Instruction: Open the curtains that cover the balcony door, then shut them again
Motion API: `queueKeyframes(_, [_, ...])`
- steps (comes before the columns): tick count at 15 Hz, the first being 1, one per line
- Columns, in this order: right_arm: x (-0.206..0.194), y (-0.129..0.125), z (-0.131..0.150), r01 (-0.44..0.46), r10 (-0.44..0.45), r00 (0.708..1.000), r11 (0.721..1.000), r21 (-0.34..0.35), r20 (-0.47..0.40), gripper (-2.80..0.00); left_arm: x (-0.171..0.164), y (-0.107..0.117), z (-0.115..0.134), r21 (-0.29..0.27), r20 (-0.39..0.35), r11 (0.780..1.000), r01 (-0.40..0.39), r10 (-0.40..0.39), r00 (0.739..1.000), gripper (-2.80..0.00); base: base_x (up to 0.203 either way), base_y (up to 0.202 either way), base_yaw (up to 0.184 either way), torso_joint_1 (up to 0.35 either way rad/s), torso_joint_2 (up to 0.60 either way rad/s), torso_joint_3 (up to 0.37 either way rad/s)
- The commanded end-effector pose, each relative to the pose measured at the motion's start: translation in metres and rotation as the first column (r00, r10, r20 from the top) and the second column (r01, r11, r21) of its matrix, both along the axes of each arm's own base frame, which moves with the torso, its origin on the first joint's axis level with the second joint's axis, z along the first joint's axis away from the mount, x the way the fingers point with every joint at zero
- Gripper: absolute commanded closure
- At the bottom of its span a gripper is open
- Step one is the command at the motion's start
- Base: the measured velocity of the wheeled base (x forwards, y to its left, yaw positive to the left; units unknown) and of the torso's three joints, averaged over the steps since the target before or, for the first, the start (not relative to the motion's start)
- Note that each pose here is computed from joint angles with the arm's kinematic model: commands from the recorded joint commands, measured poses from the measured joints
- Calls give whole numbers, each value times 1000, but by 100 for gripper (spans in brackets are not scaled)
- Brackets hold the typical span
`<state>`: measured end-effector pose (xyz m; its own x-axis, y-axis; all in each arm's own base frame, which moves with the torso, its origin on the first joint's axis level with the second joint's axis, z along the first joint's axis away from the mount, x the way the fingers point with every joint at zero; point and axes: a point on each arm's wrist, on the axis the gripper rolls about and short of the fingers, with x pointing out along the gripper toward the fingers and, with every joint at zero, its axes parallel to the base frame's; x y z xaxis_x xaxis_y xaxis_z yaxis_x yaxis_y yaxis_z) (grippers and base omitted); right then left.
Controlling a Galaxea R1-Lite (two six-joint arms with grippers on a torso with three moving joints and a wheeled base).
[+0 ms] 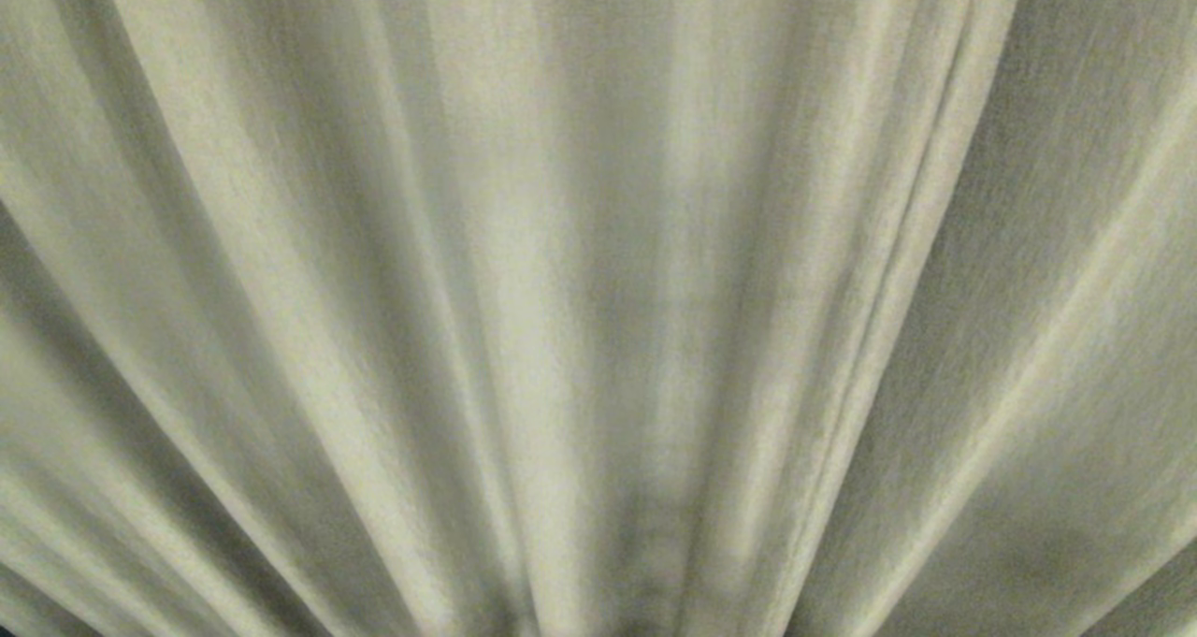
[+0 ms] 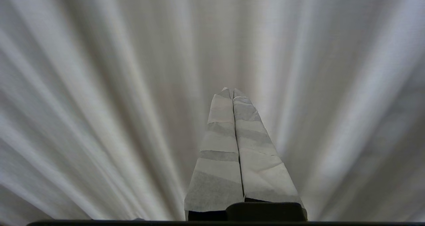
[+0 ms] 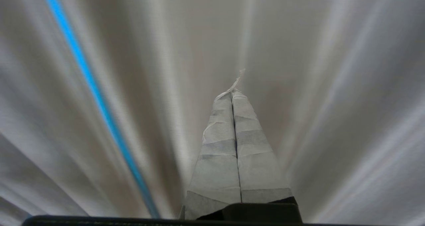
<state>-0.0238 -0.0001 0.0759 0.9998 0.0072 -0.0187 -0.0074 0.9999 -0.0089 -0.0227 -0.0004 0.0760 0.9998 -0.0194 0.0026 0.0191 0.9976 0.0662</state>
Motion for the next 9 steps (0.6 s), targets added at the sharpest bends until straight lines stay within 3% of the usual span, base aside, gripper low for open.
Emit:
queueKeyframes(1, [0, 0, 0, 0, 0, 1000, 1000, 0, 0, 0, 0, 0, 0, 1, 2, 1000, 1, -1, 1000, 0, 0, -192, 6, 2, 2, -1])
queueKeyframes(9, [0, 0, 0, 0, 0, 1000, 1000, 0, -1, 0, 0, 0, 0, -8, 0, 1000, -7, 7, 1000, 0, 0, -186, 2, 2, 2, 2])
